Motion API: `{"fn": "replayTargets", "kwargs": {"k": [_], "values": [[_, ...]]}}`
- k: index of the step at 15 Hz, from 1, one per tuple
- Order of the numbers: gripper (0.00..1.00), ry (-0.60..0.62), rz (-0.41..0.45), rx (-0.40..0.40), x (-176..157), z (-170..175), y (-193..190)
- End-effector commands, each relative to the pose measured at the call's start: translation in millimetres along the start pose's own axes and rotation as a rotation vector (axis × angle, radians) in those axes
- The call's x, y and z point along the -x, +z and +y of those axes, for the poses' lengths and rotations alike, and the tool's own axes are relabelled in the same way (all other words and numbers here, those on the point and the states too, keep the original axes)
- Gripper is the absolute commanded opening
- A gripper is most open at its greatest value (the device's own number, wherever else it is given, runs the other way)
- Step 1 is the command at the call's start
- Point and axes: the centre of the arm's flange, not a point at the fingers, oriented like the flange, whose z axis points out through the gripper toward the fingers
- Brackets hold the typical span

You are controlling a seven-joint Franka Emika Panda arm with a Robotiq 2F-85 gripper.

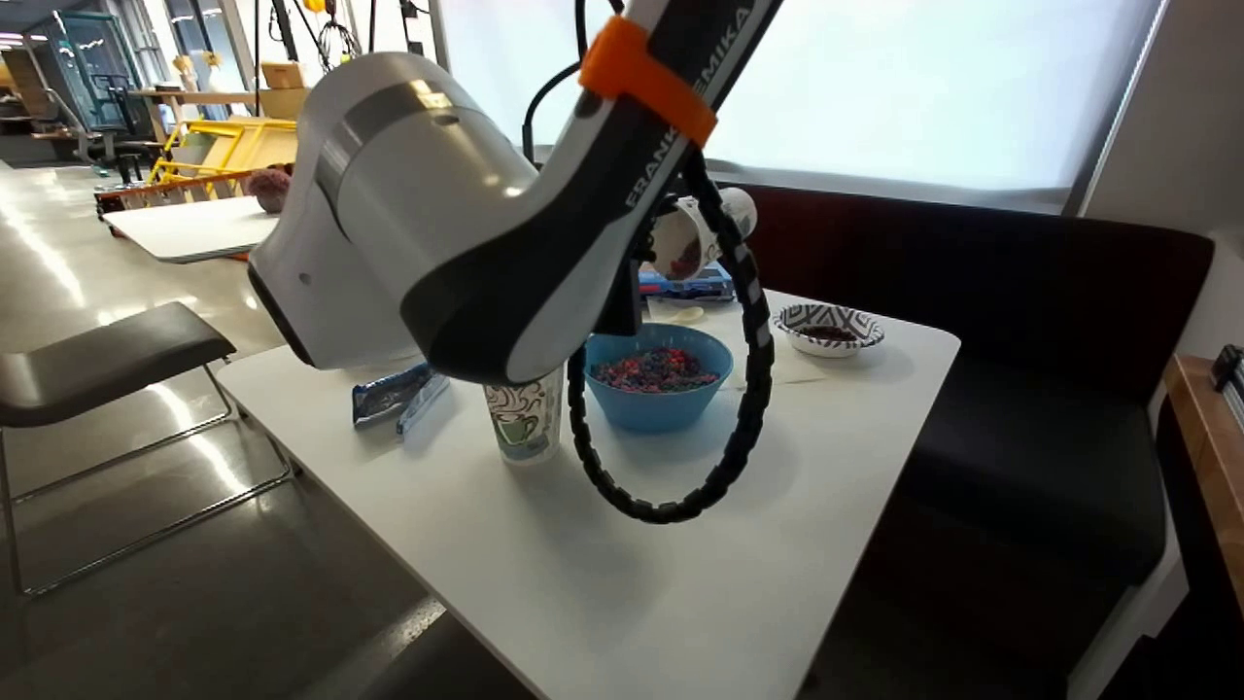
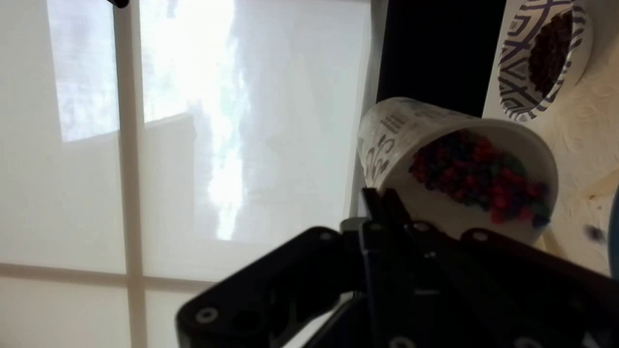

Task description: Pour the cereal out of the coffee cup on the left then place the cup on the right side of the table.

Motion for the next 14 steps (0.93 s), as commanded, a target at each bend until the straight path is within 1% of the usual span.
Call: {"fn": "replayTargets", "kwargs": {"k": [1,3,7,11,14], "values": [[0.01,0.008,0.018,0.067,-7,-18,2],[0.01,0.010,0.038,0.117,-7,-24,4],[0.01,0.022,0.071,0.175,-8,-28,1],[0.01,0.027,0.101,0.249,-4,-34,-7],[0.01,0.025,0.109,0.271,2,-38,-11]]}}
